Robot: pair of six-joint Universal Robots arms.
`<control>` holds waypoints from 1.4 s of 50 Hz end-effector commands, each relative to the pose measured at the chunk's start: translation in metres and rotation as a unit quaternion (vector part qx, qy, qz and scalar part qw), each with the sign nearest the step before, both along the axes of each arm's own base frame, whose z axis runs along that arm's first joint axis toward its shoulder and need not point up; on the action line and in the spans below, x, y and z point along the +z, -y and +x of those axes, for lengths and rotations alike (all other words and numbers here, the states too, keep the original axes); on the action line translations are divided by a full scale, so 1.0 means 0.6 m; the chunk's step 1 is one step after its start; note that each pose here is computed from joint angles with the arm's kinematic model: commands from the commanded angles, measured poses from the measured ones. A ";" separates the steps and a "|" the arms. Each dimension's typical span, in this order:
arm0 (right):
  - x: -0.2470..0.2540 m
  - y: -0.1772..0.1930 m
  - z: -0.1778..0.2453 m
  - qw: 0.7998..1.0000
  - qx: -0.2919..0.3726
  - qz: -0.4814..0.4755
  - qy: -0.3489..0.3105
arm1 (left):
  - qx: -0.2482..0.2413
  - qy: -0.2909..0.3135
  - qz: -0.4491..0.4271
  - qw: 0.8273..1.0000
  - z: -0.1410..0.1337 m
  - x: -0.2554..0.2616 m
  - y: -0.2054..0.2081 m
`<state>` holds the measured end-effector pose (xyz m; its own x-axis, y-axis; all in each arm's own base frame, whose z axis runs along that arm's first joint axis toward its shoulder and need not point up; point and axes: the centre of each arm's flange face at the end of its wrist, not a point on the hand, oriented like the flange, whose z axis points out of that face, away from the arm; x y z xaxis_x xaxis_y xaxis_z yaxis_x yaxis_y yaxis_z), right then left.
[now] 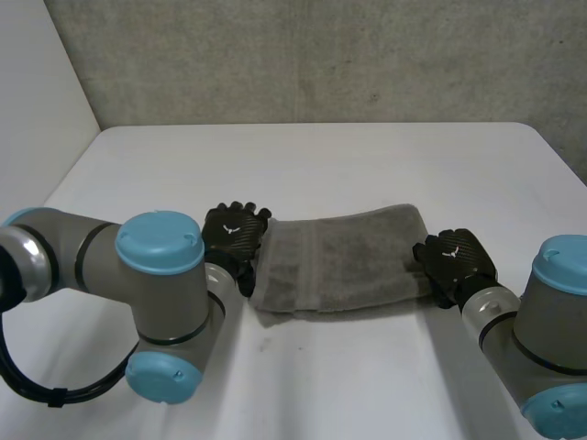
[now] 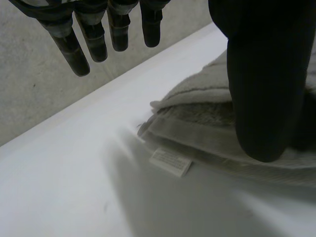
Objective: Fold the laundry
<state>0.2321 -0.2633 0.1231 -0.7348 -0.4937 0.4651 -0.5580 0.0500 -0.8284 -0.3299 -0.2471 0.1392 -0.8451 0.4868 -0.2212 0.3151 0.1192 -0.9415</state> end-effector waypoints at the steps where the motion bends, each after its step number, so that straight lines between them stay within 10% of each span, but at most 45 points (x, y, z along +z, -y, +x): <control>1: 0.006 0.003 0.002 1.000 0.012 -0.015 -0.018 | 0.002 -0.032 0.001 0.999 0.015 0.035 -0.021; 11: 0.063 0.032 0.032 0.986 0.050 -0.130 -0.086 | 0.028 -0.048 -0.019 0.998 0.056 0.081 -0.017; 29: 0.001 -0.177 0.283 0.906 0.379 -0.182 -0.045 | 0.067 -0.067 -0.024 0.995 0.098 0.099 0.010; 38: 0.034 -0.157 0.273 0.930 0.314 -0.185 -0.039 | 0.051 -0.081 -0.030 0.995 0.095 0.112 0.019; 48: 0.153 -0.125 0.196 0.978 0.154 -0.065 0.128 | 0.024 -0.142 -0.046 0.988 0.068 0.155 0.019; 70: 0.128 0.004 0.130 0.962 0.044 0.126 0.240 | -0.052 -0.156 0.039 0.986 -0.027 0.081 -0.013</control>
<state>0.3053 -0.2469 0.2258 -0.7872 -0.6147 -0.0494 -0.1052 0.2128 -0.9714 -0.3411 -0.2371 0.2221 -0.8044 0.5865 0.0949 -0.0336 0.1146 -0.9928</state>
